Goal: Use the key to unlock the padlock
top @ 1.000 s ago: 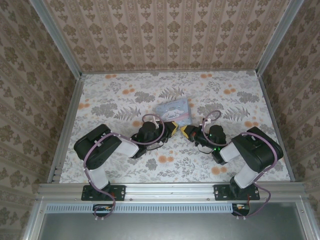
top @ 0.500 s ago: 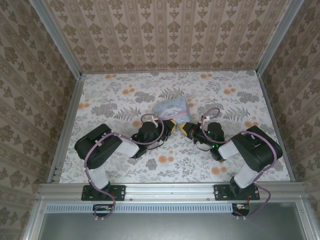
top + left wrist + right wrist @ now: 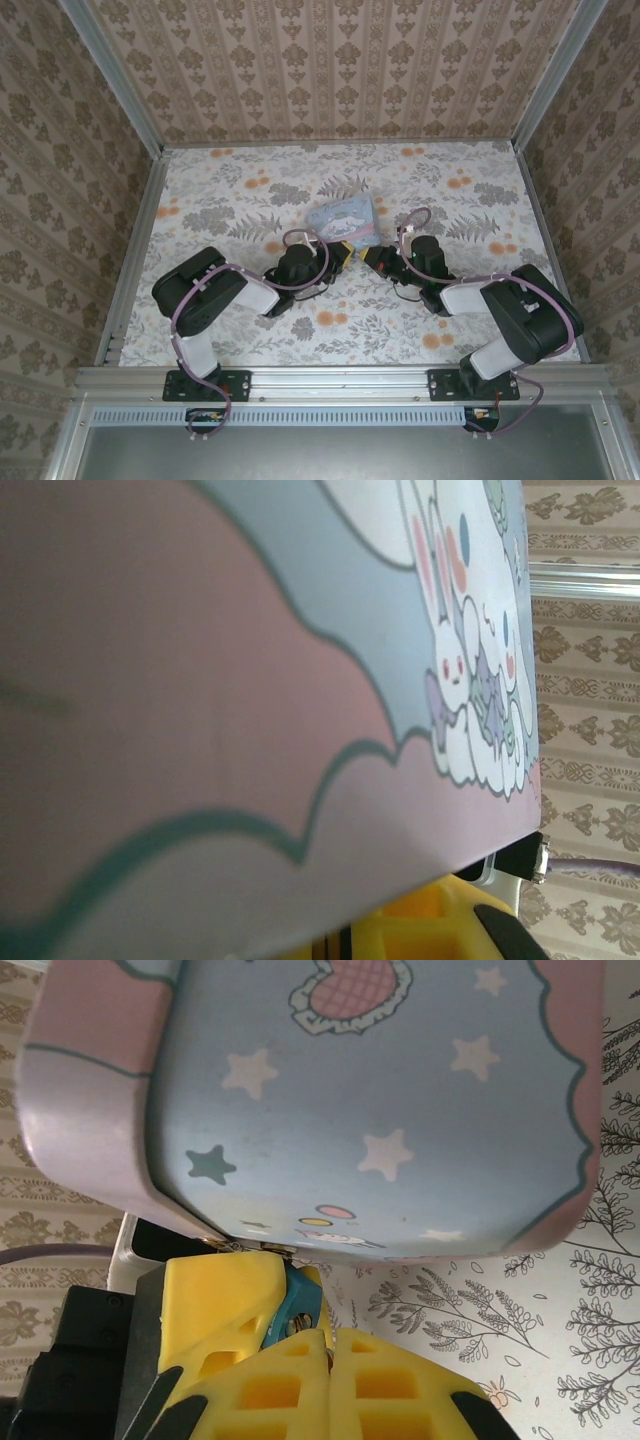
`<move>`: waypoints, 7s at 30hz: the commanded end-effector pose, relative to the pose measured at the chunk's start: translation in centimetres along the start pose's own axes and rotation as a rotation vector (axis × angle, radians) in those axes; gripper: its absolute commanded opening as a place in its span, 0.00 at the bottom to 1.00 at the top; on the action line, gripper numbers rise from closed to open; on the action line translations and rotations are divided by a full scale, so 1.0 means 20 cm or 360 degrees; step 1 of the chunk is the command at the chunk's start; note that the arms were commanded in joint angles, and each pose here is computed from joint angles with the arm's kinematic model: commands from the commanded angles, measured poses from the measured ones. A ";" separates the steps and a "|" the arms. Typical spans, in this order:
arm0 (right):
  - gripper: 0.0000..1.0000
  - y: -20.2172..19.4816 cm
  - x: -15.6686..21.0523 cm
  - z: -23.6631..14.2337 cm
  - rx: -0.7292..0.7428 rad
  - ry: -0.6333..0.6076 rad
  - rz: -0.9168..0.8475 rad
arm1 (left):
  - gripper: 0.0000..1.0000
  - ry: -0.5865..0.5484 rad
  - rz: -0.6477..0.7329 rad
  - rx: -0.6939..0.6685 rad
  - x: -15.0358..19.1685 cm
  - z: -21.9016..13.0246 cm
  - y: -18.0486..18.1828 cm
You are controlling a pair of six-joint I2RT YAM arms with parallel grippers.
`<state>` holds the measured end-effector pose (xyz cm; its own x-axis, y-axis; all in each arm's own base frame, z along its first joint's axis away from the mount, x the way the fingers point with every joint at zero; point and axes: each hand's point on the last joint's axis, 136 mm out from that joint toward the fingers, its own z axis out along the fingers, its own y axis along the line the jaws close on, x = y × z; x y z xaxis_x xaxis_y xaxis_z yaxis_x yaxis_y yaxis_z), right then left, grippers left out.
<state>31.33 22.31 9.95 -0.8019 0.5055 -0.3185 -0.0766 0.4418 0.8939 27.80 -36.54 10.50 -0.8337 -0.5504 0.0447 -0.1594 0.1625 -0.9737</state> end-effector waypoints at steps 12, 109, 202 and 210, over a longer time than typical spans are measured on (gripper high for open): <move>0.00 0.29 -0.10 0.06 -0.0470 0.0003 0.0622 | 0.00 0.0428 0.0054 0.0206 0.35 -0.01 -0.19; 0.52 -0.11 0.23 -0.30 0.0836 0.0379 -0.1264 | 0.00 0.0466 0.0356 -0.0553 0.05 -0.10 0.26; 0.36 -0.14 0.21 -0.05 0.0962 0.0322 -0.1450 | 0.00 0.0534 0.0340 -0.0635 0.08 -0.09 0.28; 0.36 -0.13 0.23 0.03 0.0981 0.0333 -0.1541 | 0.00 0.0535 0.0339 -0.0631 0.08 -0.09 0.27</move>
<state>27.19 23.69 5.35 -0.6818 -0.3141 -0.6607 -0.4540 0.8899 0.0454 26.03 -35.34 6.08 -0.9708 -0.2240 -0.0862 -0.0566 0.5625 -0.8248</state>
